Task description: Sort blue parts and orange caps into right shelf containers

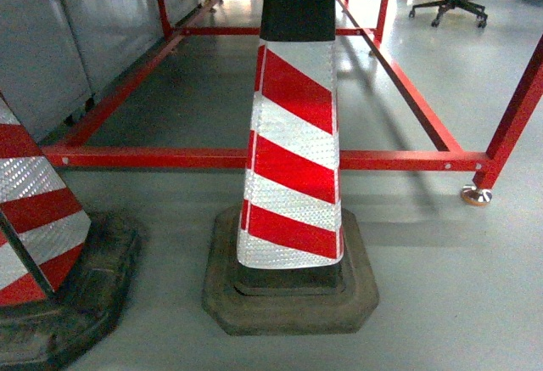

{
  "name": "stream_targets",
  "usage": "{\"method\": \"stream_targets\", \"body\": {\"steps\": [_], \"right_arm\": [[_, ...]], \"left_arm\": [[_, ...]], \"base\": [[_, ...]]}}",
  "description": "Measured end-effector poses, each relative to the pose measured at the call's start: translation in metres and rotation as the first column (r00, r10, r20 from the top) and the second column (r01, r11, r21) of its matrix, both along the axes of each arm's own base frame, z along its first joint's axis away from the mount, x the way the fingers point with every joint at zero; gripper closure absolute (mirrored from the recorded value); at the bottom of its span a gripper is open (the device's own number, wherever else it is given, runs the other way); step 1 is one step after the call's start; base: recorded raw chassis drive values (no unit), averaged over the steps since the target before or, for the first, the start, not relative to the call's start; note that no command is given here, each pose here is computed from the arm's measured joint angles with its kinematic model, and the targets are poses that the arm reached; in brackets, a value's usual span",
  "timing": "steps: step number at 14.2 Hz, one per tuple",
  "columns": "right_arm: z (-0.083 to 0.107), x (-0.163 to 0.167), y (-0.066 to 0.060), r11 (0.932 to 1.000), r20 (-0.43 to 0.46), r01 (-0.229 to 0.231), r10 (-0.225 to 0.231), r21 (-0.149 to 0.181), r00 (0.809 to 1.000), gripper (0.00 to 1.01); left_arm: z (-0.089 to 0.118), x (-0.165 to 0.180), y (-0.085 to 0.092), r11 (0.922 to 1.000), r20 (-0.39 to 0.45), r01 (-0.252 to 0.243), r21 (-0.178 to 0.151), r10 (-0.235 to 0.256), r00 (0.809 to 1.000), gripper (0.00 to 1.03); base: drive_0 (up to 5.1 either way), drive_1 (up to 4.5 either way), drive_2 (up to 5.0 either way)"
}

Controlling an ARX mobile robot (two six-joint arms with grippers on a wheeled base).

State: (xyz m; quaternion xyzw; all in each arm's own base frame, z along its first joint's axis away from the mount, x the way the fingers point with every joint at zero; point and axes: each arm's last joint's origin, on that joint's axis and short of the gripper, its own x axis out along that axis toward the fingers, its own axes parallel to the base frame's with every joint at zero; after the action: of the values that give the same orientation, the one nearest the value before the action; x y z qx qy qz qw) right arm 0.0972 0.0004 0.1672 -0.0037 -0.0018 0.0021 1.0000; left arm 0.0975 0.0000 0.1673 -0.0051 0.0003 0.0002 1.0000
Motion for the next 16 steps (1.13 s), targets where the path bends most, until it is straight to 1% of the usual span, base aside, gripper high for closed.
{"method": "stream_targets", "body": {"steps": [16], "right_arm": [[0.0000,0.0000,0.0000,1.0000,0.000,0.000,0.000,0.000,1.000,0.03]], "left_arm": [[0.0000,0.0000,0.0000,1.0000,0.000,0.000,0.000,0.000,1.000,0.05]], "base": [[0.0,0.00,0.0]]}}
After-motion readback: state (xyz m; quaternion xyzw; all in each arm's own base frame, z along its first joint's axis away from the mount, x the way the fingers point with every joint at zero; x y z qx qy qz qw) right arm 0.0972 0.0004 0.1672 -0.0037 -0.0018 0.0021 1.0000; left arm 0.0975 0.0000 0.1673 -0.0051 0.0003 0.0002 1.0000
